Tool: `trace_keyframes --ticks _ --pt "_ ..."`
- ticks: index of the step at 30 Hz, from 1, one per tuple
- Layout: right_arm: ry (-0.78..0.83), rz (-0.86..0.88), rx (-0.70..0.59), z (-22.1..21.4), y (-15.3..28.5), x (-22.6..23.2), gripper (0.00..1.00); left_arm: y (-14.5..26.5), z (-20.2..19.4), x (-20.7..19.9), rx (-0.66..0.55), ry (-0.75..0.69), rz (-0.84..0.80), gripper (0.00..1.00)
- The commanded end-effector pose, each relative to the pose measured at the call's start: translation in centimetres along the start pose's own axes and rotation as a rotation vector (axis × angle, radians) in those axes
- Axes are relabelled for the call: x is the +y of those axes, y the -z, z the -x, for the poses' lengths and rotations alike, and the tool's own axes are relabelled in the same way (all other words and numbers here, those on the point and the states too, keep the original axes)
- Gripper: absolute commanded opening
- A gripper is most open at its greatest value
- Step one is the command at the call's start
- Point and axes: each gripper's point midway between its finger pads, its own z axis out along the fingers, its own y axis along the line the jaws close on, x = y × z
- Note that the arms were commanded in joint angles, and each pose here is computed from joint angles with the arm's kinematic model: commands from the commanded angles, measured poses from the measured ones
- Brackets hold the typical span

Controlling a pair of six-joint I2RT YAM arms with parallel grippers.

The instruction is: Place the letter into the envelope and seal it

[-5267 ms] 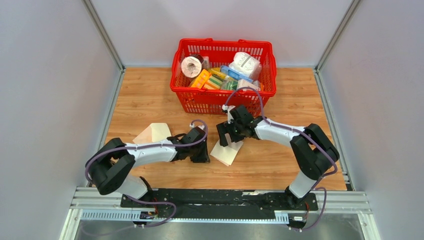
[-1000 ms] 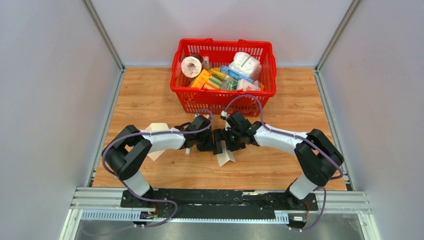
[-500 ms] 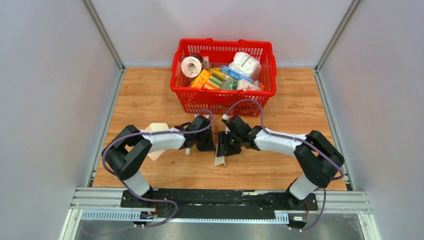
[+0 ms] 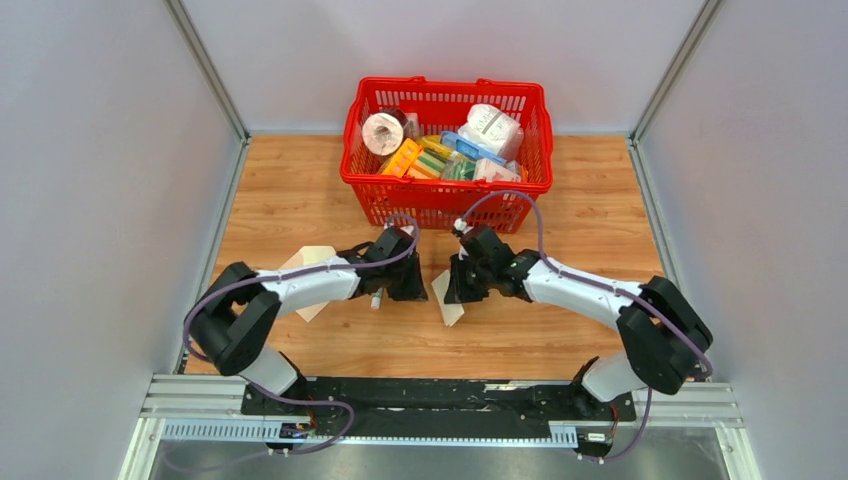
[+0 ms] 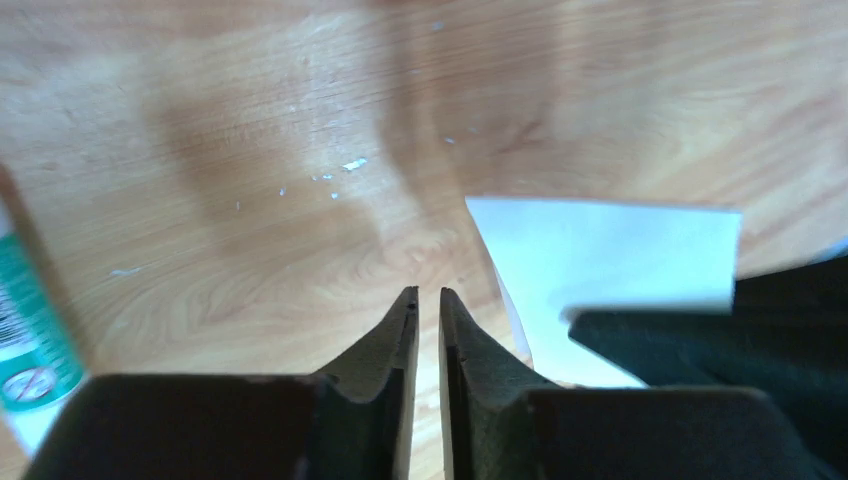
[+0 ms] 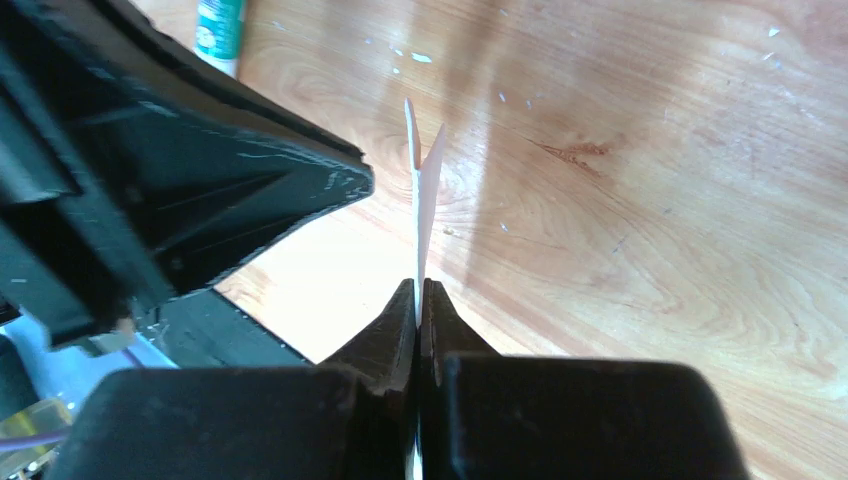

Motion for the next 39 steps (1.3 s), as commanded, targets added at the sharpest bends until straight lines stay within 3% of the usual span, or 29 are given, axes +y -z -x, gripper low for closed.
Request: trace_keyframes --ticks 1,4,10,28,33,39 --pt "0.007 0.102 -0.085 2.4 3.1 1.8 0.0 5.6 3.2 -2.6 -0.122 -0.048 -0.117 0.27" --pt "0.014 0.224 -0.13 3.7 5.5 4.3 0.0 8.8 3.5 -3.1 -0.161 -0.051 -0.198 0.49" --pt "0.02 0.444 -0.208 6.0 10.0 9.4 0.0 14.9 4.5 -5.4 -0.237 -0.018 -0.432 0.58" --pt "0.051 0.777 -0.334 9.3 18.4 16.9 0.0 22.8 5.6 -10.5 -0.334 -0.072 -0.705 0.67" --pt "0.037 0.799 -0.358 9.6 18.9 17.2 0.0 25.0 5.6 -12.2 -0.334 -0.066 -0.825 0.65" --pt "0.021 0.86 -0.374 10.0 19.5 17.9 0.0 25.5 5.5 -12.7 -0.313 -0.058 -0.845 0.59"
